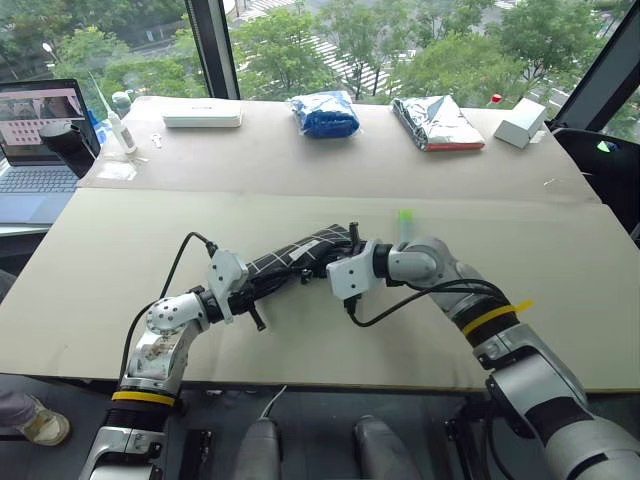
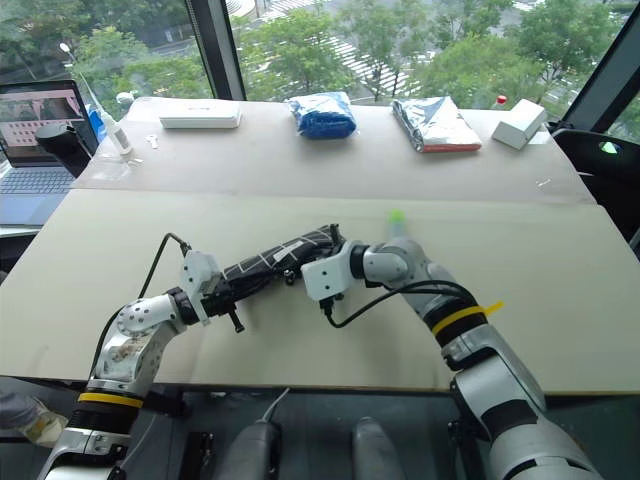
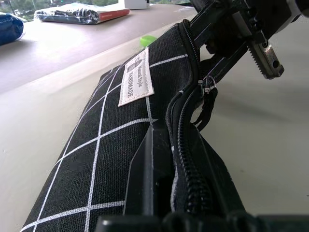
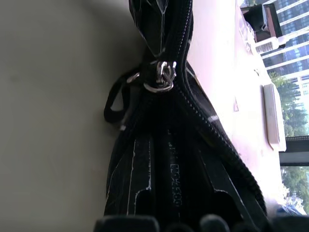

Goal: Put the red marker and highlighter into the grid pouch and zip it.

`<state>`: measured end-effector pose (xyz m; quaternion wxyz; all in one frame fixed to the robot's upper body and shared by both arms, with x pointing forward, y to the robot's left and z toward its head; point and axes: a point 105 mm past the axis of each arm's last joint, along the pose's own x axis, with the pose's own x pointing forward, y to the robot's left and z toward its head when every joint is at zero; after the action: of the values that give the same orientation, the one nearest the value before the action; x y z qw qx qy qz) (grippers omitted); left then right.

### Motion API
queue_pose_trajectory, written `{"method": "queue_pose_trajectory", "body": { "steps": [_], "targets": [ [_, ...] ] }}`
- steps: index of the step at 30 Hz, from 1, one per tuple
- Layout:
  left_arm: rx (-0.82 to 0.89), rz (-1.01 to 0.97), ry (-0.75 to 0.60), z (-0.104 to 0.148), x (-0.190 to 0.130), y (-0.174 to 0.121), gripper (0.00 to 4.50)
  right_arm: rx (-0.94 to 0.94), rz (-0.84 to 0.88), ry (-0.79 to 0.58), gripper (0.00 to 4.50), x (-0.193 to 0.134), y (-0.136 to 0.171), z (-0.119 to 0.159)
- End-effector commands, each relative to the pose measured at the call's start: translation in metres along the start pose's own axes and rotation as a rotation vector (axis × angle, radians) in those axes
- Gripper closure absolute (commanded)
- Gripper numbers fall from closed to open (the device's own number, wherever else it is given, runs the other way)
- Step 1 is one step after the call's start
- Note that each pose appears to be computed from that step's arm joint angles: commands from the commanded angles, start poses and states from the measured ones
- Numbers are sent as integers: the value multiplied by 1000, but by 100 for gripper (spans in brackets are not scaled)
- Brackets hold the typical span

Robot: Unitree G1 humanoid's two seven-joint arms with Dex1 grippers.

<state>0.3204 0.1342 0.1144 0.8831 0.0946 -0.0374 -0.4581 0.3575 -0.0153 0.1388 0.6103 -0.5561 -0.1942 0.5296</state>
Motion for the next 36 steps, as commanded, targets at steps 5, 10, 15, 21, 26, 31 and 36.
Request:
{"method": "queue_pose_trajectory", "body": {
  "steps": [5,10,15,21,26,31,36],
  "targets": [
    [36,11,-43,15,0,1,450,-6,-74,-40,167,-4,-24,7],
    [34,15,-41,15,-1,1,450,27,-129,-10,142,-24,-42,-8],
    [34,17,-38,15,-1,1,450,251,-196,-32,142,-65,-59,-22],
    [34,16,-33,14,-1,1,450,730,-132,-89,142,-123,-46,-31],
    [35,12,-28,14,-1,3,450,917,-494,86,142,-140,-67,-80],
    [37,11,-29,15,0,4,450,1032,-636,347,142,-120,-46,-115],
    [36,10,-28,14,1,3,450,1108,-739,516,142,-111,-25,-133]
  ]
}}
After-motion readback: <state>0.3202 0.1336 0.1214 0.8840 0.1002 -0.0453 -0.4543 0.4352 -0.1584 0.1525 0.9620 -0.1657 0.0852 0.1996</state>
